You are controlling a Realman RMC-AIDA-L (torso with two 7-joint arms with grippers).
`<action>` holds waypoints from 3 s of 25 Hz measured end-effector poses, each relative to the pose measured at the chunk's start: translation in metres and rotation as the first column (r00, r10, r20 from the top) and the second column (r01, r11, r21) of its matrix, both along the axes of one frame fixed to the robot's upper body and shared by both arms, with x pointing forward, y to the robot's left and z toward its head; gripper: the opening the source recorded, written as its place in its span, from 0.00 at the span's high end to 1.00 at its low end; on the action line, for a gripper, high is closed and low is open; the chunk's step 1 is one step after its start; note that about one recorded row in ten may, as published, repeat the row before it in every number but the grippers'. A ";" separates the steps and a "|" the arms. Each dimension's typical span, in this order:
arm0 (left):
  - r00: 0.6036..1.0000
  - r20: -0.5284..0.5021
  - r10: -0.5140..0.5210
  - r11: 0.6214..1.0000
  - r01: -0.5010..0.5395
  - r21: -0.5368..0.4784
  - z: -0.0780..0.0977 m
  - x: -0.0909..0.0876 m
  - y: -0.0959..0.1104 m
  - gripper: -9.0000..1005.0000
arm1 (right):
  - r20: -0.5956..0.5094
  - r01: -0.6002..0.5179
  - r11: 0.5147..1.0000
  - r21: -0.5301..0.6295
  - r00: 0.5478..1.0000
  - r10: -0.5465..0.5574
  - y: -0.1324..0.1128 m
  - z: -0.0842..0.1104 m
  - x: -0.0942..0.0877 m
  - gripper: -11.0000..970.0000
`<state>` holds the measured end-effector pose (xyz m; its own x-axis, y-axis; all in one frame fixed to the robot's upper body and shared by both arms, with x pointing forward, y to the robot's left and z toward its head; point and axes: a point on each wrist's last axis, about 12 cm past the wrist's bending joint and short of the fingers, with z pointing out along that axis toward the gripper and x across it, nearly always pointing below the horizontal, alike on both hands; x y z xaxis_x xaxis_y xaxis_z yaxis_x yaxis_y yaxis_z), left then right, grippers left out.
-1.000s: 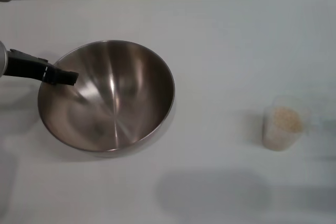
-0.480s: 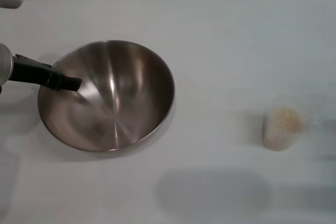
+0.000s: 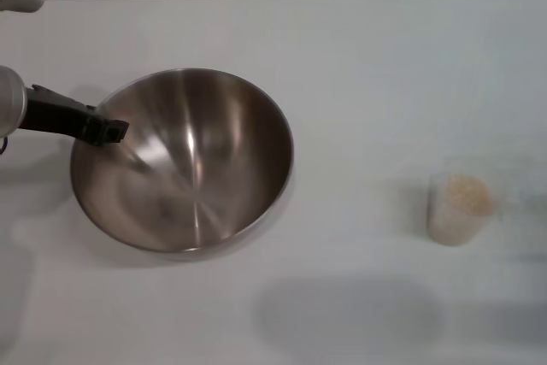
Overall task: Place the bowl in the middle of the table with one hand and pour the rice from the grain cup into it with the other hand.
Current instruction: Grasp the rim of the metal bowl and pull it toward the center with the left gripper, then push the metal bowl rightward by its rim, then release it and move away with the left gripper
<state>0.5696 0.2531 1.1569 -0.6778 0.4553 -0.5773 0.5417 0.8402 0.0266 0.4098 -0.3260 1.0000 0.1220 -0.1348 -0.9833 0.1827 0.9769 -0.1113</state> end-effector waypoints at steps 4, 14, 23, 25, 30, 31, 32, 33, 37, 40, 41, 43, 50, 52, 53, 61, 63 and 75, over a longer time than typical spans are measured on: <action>1.000 -0.014 -0.020 1.000 0.020 0.004 -0.001 0.002 -0.003 0.57 | 0.001 -0.001 1.000 0.000 1.000 0.001 0.000 0.000 0.000 0.13; 0.999 -0.024 -0.038 0.999 0.038 0.002 0.002 0.005 -0.007 0.84 | 0.001 -0.001 1.000 -0.003 1.000 0.001 -0.001 0.000 0.000 0.13; 0.996 -0.059 -0.062 0.993 0.055 -0.103 0.012 0.010 -0.007 0.93 | 0.001 -0.002 1.000 -0.005 1.000 0.002 -0.001 0.000 0.000 0.13; 0.995 -0.076 -0.063 0.990 0.053 -0.131 0.014 0.013 -0.007 0.93 | 0.001 -0.003 1.000 -0.005 1.000 0.003 -0.001 0.000 0.001 0.13; 0.993 -0.098 -0.071 0.986 0.055 -0.160 0.016 0.020 -0.009 0.95 | 0.001 -0.003 1.000 -0.004 1.000 0.003 -0.001 0.000 0.001 0.13; 0.992 -0.105 -0.073 0.984 0.055 -0.167 0.017 0.023 -0.010 0.95 | 0.000 -0.003 1.000 -0.003 1.000 0.003 0.000 0.000 0.001 0.13; 0.992 -0.105 -0.073 0.984 0.055 -0.167 0.017 0.023 -0.010 0.95 | 0.000 -0.003 1.000 -0.003 1.000 0.003 0.000 0.000 0.001 0.13; 0.991 -0.112 -0.074 0.983 0.053 -0.176 0.019 0.025 -0.010 0.95 | 0.000 -0.003 1.000 -0.003 1.000 0.003 0.000 0.000 0.001 0.13; 0.988 -0.126 -0.091 0.976 0.063 -0.209 0.023 0.033 -0.009 0.95 | 0.001 -0.005 1.000 -0.003 1.000 0.005 0.000 0.001 0.001 0.13; 0.984 -0.136 -0.111 0.967 0.075 -0.242 0.024 0.037 -0.011 0.95 | 0.002 -0.006 1.000 -0.003 1.000 0.006 0.000 0.001 0.002 0.13; 0.980 -0.144 -0.136 0.957 0.092 -0.277 0.025 0.040 -0.012 0.95 | 0.002 -0.007 1.000 -0.004 1.000 0.007 0.000 0.001 0.002 0.13; 0.979 -0.145 -0.144 0.953 0.098 -0.286 0.026 0.041 -0.012 0.95 | 0.002 -0.007 1.000 -0.004 1.000 0.007 0.000 0.001 0.002 0.13; 0.967 -0.157 -0.202 0.939 0.146 -0.311 0.028 0.049 -0.022 0.95 | -0.001 -0.013 1.000 -0.005 1.000 0.013 0.000 0.001 0.005 0.13; 0.967 -0.150 -0.207 0.937 0.152 -0.313 0.029 0.052 -0.025 0.95 | -0.006 -0.014 1.000 -0.004 1.000 0.014 0.000 0.000 0.006 0.13; 0.967 -0.145 -0.209 0.936 0.156 -0.315 0.029 0.052 -0.028 0.95 | -0.007 -0.015 1.000 -0.004 1.000 0.015 0.001 0.000 0.006 0.13; 0.961 -0.121 -0.248 0.930 0.202 -0.307 0.024 0.066 -0.060 0.95 | -0.013 -0.020 1.000 -0.004 1.000 0.020 0.001 0.000 0.009 0.13; 0.962 -0.121 -0.247 0.930 0.200 -0.307 0.023 0.066 -0.060 0.95 | -0.013 -0.021 1.000 -0.004 1.000 0.021 0.001 0.000 0.009 0.13; 0.974 -0.119 -0.193 0.940 0.149 -0.308 0.010 0.068 -0.053 0.95 | -0.026 -0.020 1.000 -0.013 0.999 0.019 -0.001 -0.001 0.009 0.13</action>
<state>0.6377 0.2001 1.1673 -0.6913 0.3961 -0.6043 0.6572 0.6922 -0.2981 0.4188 -0.3269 0.9988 0.0994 -0.1457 -0.9843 0.1604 0.9786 -0.1286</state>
